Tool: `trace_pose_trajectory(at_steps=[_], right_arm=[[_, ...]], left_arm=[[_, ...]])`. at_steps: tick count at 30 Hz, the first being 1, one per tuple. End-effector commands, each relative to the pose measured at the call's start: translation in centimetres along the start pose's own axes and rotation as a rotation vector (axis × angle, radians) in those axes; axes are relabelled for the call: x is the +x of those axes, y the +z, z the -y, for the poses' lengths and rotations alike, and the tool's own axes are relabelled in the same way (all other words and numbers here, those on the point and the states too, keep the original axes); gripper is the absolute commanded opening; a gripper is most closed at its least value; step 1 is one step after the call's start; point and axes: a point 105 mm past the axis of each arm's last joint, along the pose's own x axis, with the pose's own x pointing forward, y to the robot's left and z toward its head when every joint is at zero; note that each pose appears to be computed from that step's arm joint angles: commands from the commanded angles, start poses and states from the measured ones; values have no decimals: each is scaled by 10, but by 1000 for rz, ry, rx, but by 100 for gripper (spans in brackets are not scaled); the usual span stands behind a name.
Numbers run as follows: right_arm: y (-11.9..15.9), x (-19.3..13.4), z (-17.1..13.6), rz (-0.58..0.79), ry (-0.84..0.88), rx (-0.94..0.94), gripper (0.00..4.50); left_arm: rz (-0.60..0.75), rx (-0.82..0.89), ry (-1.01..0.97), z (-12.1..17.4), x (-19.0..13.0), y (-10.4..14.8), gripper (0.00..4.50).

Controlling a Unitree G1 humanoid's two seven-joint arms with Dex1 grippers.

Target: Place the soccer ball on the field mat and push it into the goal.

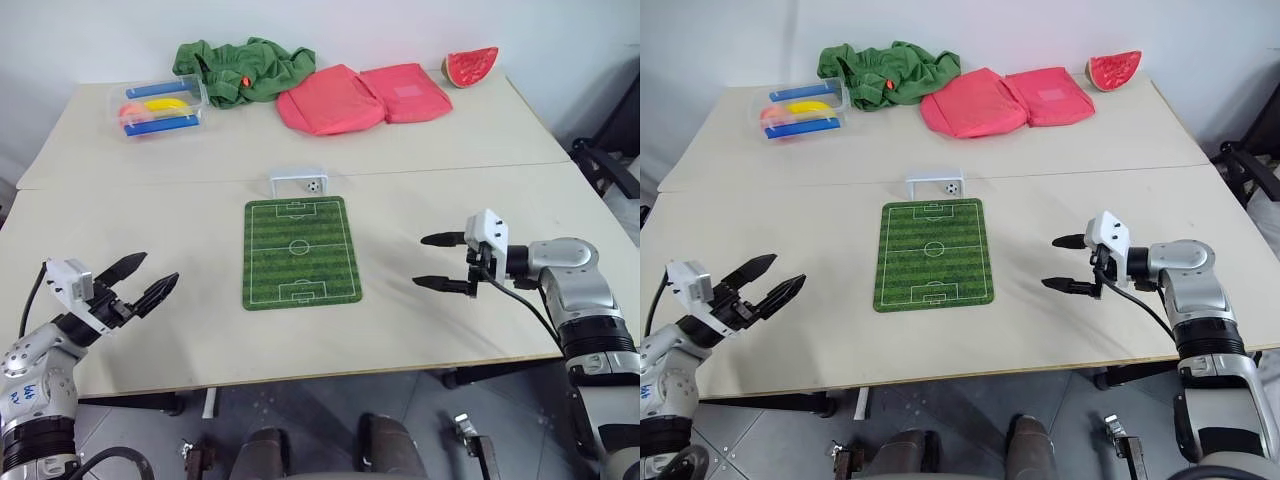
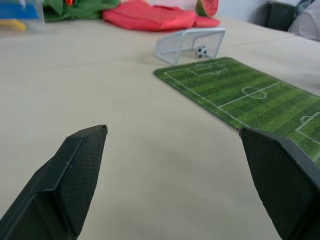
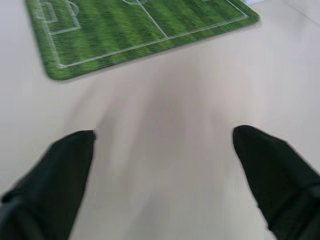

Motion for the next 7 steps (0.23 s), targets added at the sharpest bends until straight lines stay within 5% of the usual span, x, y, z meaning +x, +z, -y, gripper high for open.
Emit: trace_pose_trajectory(at_steps=[1, 7], right_arm=[[8, -21, 11, 48, -61, -21, 449], [0, -29, 12, 48, -95, -6, 449]], left_arm=[[22, 33, 42, -11, -15, 15, 450], [21, 30, 60, -16, -23, 17, 450]])
